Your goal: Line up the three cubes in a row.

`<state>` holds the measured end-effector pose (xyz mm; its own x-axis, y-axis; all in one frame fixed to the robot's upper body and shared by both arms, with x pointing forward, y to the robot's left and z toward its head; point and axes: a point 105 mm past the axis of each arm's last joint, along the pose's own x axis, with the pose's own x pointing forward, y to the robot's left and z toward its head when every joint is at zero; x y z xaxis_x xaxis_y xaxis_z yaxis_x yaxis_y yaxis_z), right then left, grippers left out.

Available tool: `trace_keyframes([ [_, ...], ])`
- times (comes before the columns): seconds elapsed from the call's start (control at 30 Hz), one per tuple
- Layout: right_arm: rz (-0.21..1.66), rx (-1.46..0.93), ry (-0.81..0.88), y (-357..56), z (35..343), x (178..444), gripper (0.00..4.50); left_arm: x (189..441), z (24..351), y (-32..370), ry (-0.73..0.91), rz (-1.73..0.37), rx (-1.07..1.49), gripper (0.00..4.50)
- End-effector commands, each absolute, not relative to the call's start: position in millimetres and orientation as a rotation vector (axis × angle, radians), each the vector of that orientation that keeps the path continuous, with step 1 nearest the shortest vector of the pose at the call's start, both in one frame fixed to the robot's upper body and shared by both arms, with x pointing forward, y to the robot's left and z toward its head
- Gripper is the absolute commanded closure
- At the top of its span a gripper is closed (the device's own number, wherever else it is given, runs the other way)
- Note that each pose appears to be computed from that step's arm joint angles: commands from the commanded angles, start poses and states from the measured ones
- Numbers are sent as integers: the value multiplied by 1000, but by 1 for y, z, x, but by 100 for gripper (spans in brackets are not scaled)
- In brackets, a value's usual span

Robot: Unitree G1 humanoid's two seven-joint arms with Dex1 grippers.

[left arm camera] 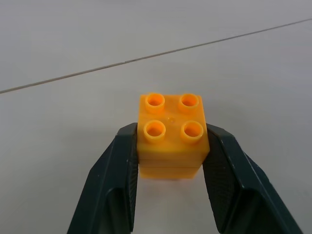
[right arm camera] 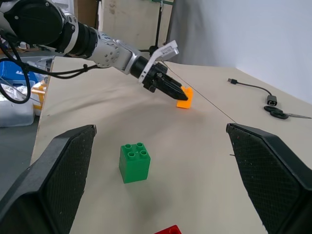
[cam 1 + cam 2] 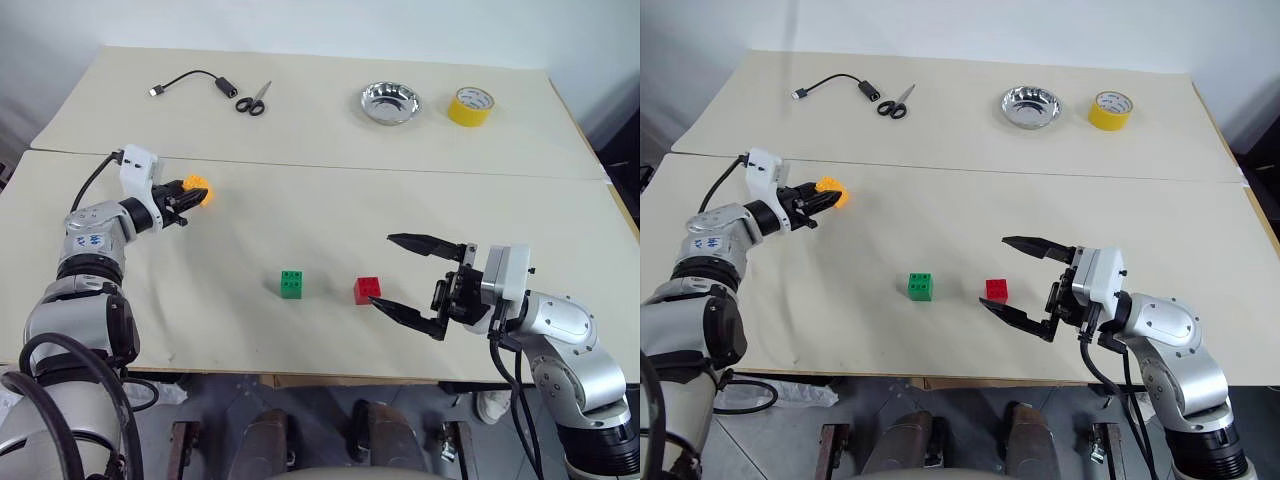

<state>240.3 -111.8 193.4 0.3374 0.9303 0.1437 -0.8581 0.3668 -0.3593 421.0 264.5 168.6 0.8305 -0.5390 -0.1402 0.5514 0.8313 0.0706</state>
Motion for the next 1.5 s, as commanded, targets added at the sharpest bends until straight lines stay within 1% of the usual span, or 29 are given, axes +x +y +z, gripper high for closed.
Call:
trace_keyframes([
  [0.03,1173,-271,-387,-116,204,234,0,404,208,260,-26,-779,218,302],
  [0.07,1171,-274,-384,-117,204,234,0,395,211,255,-43,-875,265,302],
  [0.1,1171,-279,-378,-119,204,234,0,384,210,252,-25,-973,329,302],
  [0.2,1198,-275,-354,-125,200,229,0,350,188,244,97,-1250,497,302],
  [0.27,1233,-262,-338,-126,198,225,0,338,179,234,91,-1337,525,302],
  [0.37,1283,-277,-294,-131,191,222,0,323,163,226,132,-1426,546,302],
  [0.43,1311,-300,-254,-136,185,221,0,318,156,221,132,-1464,540,302],
  [0.6,1360,-348,-155,-145,170,220,0,314,142,213,149,-1508,497,302],
  [0.77,1363,-338,-137,-148,169,221,0,308,127,207,217,-1567,506,302],
  [0.93,1355,-330,-141,-147,169,223,0,308,129,207,233,-1576,492,302],
  [1.0,1354,-327,-142,-146,168,224,0,309,129,210,254,-1562,501,227],
  [1.03,1353,-326,-143,-146,168,225,0,310,129,212,265,-1556,503,197],
  [1.1,1347,-323,-148,-146,168,226,0,308,136,212,230,-1550,494,136],
  [1.17,1343,-325,-152,-147,169,227,0,307,147,212,155,-1536,479,74],
  [1.23,1329,-327,-160,-150,172,228,0,304,159,220,117,-1490,442,10],
  [1.27,1323,-330,-165,-152,173,229,0,301,163,226,120,-1464,422,1],
  [1.4,1308,-343,-174,-159,179,233,0,294,172,254,111,-1325,370,1],
  [1.43,1313,-346,-163,-162,180,234,0,292,170,263,127,-1276,396,1],
  [1.5,1333,-355,-102,-169,180,235,0,278,171,278,168,-1253,396,1],
])
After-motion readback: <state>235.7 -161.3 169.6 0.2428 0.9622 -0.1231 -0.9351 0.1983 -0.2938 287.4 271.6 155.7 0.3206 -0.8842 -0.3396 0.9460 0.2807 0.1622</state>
